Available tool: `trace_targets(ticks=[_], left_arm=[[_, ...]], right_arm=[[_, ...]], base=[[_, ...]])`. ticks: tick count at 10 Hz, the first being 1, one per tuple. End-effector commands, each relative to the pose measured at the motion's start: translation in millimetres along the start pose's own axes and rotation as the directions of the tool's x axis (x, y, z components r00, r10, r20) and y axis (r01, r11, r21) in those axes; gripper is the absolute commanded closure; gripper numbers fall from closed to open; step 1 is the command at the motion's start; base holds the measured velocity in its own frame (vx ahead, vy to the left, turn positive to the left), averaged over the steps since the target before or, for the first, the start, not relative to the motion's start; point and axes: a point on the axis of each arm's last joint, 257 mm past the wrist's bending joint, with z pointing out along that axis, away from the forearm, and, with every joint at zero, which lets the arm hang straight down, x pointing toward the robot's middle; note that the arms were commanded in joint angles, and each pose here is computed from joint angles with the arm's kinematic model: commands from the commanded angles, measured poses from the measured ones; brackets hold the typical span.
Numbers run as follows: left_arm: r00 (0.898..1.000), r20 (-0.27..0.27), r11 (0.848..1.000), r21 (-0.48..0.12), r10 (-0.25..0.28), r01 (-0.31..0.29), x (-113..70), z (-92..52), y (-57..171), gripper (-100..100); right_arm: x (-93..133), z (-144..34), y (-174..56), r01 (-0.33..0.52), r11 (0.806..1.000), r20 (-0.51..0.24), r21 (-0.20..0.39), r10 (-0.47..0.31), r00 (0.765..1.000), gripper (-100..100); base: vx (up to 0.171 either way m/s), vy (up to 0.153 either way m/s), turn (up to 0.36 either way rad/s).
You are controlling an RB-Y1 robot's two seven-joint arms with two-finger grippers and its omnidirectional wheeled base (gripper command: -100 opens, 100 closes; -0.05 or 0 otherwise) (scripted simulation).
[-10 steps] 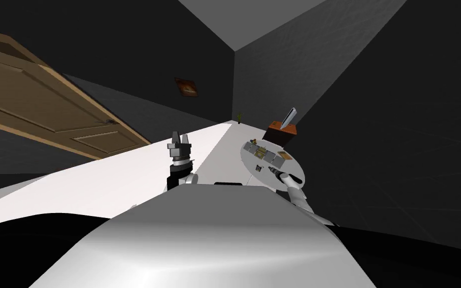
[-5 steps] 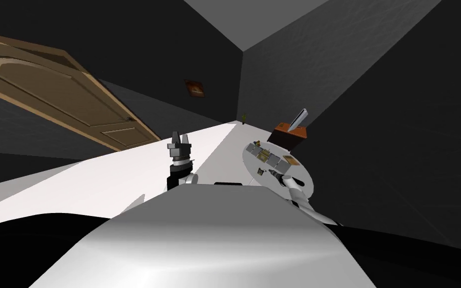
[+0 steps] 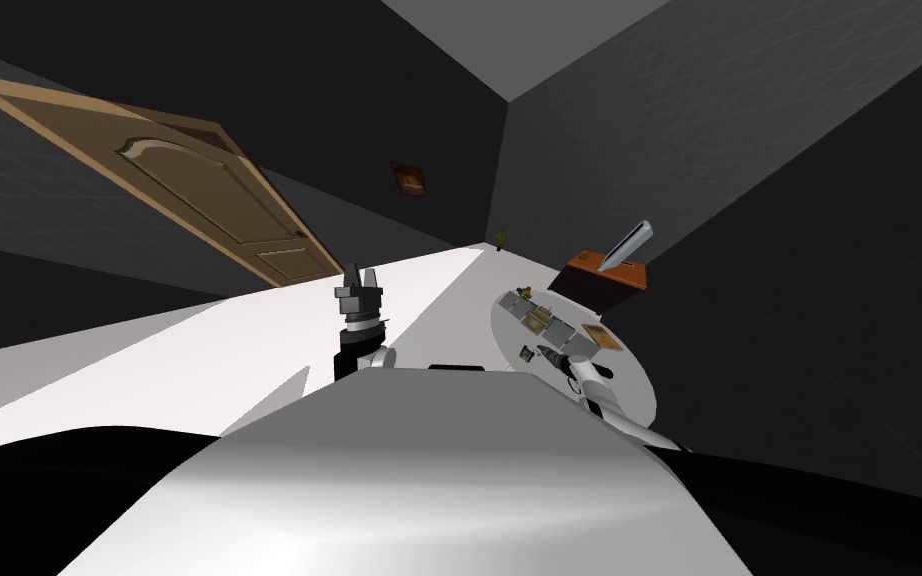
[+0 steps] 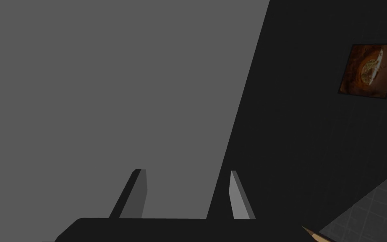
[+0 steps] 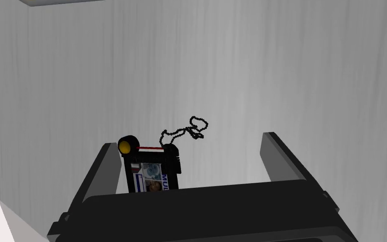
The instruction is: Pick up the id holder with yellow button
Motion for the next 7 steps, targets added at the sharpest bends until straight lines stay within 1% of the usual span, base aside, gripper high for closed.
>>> trace_targets(ticks=[1, 2, 3, 4, 5, 6, 7], left_arm=[[1.0, 0.0, 1.0, 0.0, 0.0, 0.0, 0.0, 0.0, 0, 0], [1.0, 0.0, 1.0, 0.0, 0.0, 0.0, 0.0, 0.0, 0, 0], [1.0, 0.0, 1.0, 0.0, 0.0, 0.0, 0.0, 0.0, 0, 0], [1.0, 0.0, 1.0, 0.0, 0.0, 0.0, 0.0, 0.0, 0, 0], [1.0, 0.0, 1.0, 0.0, 0.0, 0.0, 0.0, 0.0, 0, 0], [1.0, 0.0, 1.0, 0.0, 0.0, 0.0, 0.0, 0.0, 0, 0], [1.0, 0.0, 1.0, 0.0, 0.0, 0.0, 0.0, 0.0, 0, 0]], right_arm=[[-17, 1.1, 6, -0.053, 0.999, 0.049, -0.005, 0.053, 0.997, -100], [-17, 1.1, 6, -0.053, 0.999, 0.049, -0.005, 0.053, 0.997, -100], [-26, 1.1, 10, -0.078, 0.997, 0.075, -0.01, 0.078, 0.994, -100], [-43, 1.1, 17, -0.11, 0.994, 0.114, -0.021, 0.112, 0.987, -100], [-32, 1.8, 12, -0.088, 0.996, 0.09, -0.016, 0.089, 0.992, -100], [-34, 1.8, 12, -0.093, 0.995, 0.096, -0.016, 0.095, 0.991, 0], [-47, 8.7, 5, -0.089, 0.996, 0.094, -0.01, 0.09, 0.992, -100]], base=[[0.027, -0.05, 0.207], [0.016, -0.037, 0.079], [0.014, -0.027, 0.109], [0.034, -0.037, 0.223], [0.019, -0.022, 0.05], [0.0, 0.0, 0.0], [0.031, -0.042, -0.032]])
